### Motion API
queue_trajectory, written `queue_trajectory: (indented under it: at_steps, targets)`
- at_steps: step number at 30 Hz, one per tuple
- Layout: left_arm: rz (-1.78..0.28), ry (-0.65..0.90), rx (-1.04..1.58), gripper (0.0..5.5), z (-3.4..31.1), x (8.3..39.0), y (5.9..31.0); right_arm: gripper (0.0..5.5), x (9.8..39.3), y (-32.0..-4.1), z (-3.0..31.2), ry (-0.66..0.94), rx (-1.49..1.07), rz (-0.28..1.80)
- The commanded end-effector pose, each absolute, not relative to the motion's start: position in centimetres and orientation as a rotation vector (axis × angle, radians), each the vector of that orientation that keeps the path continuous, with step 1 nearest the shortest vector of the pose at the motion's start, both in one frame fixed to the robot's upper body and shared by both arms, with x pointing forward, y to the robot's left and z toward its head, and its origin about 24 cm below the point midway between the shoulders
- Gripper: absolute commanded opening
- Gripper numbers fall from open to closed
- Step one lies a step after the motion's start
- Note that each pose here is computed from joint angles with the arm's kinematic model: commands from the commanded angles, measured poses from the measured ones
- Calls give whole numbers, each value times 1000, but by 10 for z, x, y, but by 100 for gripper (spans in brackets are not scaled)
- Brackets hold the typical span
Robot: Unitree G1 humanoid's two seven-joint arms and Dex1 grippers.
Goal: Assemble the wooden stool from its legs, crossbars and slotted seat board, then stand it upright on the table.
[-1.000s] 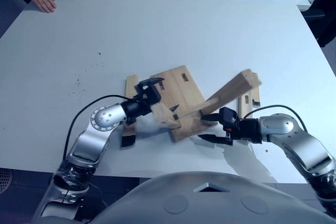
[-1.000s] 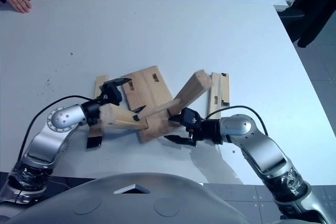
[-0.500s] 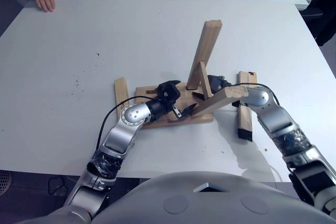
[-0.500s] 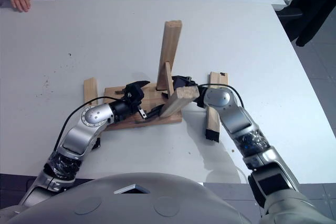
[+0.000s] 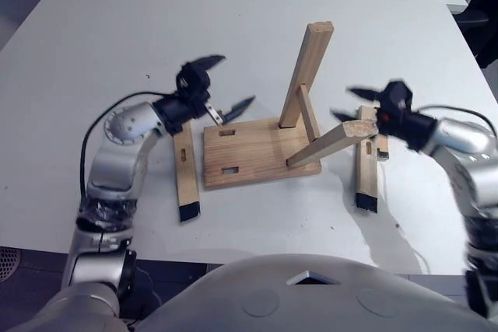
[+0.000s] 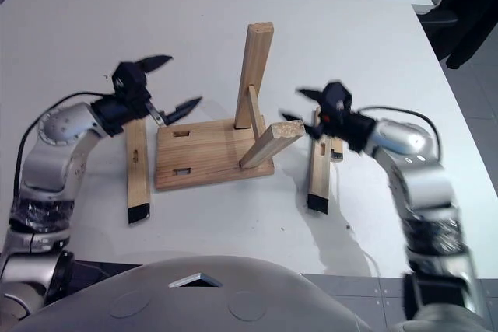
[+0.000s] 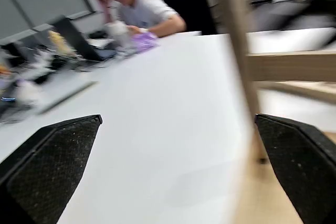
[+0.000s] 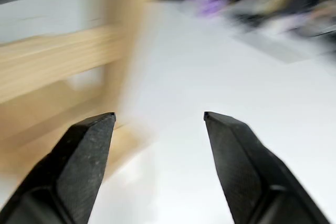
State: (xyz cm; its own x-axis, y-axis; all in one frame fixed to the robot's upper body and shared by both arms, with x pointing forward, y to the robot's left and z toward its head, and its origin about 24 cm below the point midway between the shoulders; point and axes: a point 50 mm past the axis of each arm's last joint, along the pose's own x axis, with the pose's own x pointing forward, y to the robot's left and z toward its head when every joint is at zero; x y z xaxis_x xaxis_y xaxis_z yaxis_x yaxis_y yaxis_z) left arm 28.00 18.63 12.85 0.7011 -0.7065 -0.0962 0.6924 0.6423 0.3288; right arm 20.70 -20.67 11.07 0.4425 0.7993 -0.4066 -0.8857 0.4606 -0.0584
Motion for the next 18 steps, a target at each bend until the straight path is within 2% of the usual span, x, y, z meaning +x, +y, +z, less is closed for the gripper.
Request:
queue_trajectory:
  at_steps: [1,6,10,15,18]
  targets:
    - [-728,-39,585,540,112,309,201,313,175,-210,109,532,-284,1290]
    - [-790,-25,783,540,83,322,196,313,165,-186,98,569,-296,1449]
    - [-1012,31,961,540,47,304,191,313,168,-158,77,562,-333,1507]
    - [-1161,52,1027,540,33,291,195,313,182,-147,50,526,-469,1447]
    - [-1192,33,999,540,36,290,192,313,202,-146,45,470,-494,1325]
